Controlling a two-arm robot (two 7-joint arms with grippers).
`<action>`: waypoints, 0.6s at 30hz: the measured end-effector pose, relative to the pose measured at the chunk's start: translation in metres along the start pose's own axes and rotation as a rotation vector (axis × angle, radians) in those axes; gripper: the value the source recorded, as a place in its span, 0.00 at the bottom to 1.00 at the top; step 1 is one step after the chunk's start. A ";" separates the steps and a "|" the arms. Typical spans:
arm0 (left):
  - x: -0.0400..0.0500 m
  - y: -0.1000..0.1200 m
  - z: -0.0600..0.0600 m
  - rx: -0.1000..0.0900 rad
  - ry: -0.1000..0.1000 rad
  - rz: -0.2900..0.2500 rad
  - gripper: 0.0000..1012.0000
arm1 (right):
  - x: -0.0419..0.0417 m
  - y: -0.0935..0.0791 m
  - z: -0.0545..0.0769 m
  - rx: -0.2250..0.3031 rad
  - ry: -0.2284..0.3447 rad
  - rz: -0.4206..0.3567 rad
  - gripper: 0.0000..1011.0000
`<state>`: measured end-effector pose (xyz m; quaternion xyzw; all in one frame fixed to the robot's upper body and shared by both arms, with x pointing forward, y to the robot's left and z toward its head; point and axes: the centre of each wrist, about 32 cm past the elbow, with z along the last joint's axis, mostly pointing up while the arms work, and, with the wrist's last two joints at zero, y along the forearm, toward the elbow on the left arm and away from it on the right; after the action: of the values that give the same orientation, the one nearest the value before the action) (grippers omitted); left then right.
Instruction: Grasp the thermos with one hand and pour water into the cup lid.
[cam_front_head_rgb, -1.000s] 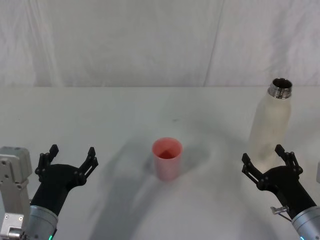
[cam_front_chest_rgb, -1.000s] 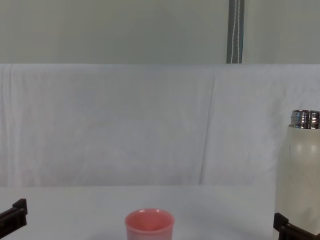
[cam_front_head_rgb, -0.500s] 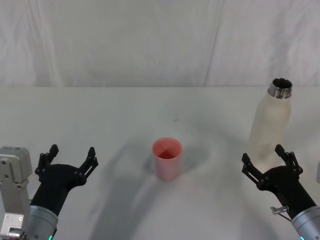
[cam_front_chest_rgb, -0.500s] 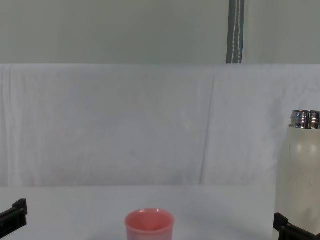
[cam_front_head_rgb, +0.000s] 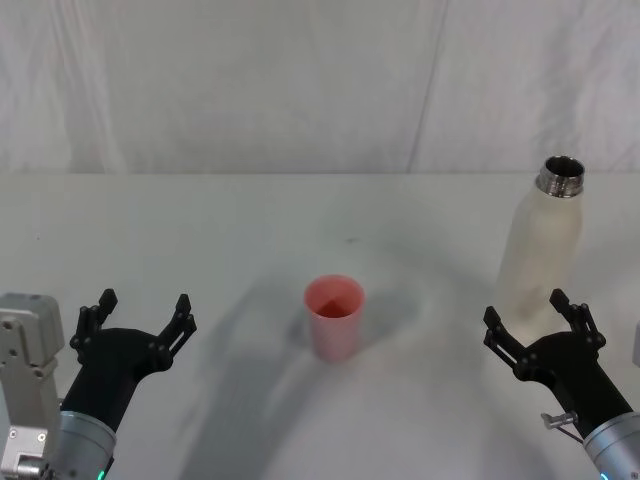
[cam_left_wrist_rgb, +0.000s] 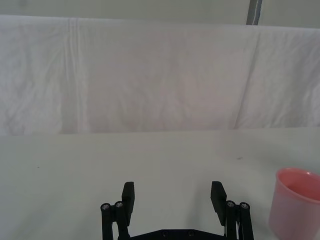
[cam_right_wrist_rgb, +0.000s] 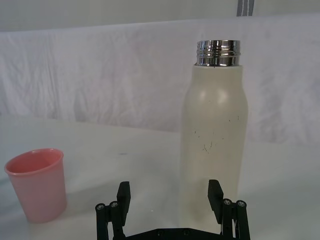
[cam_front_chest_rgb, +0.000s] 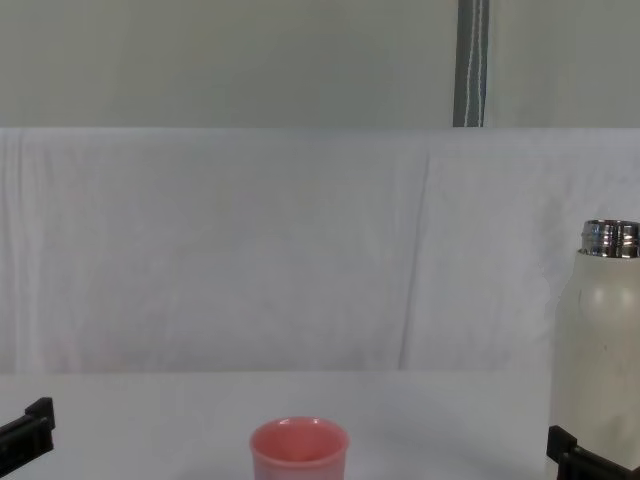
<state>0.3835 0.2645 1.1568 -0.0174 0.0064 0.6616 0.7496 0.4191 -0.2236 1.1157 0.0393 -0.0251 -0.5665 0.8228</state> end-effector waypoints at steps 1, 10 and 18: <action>0.0000 0.000 0.000 0.000 0.000 0.000 0.99 | 0.0000 0.000 0.000 0.000 0.000 0.000 0.99; 0.0000 0.000 0.000 0.000 0.000 0.000 0.99 | 0.0000 0.000 0.000 0.000 0.000 0.000 0.99; 0.0000 0.000 0.000 0.000 0.000 0.000 0.99 | 0.0000 0.000 0.000 0.000 0.000 0.000 0.99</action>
<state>0.3835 0.2645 1.1568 -0.0174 0.0064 0.6616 0.7496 0.4191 -0.2236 1.1157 0.0393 -0.0251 -0.5664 0.8228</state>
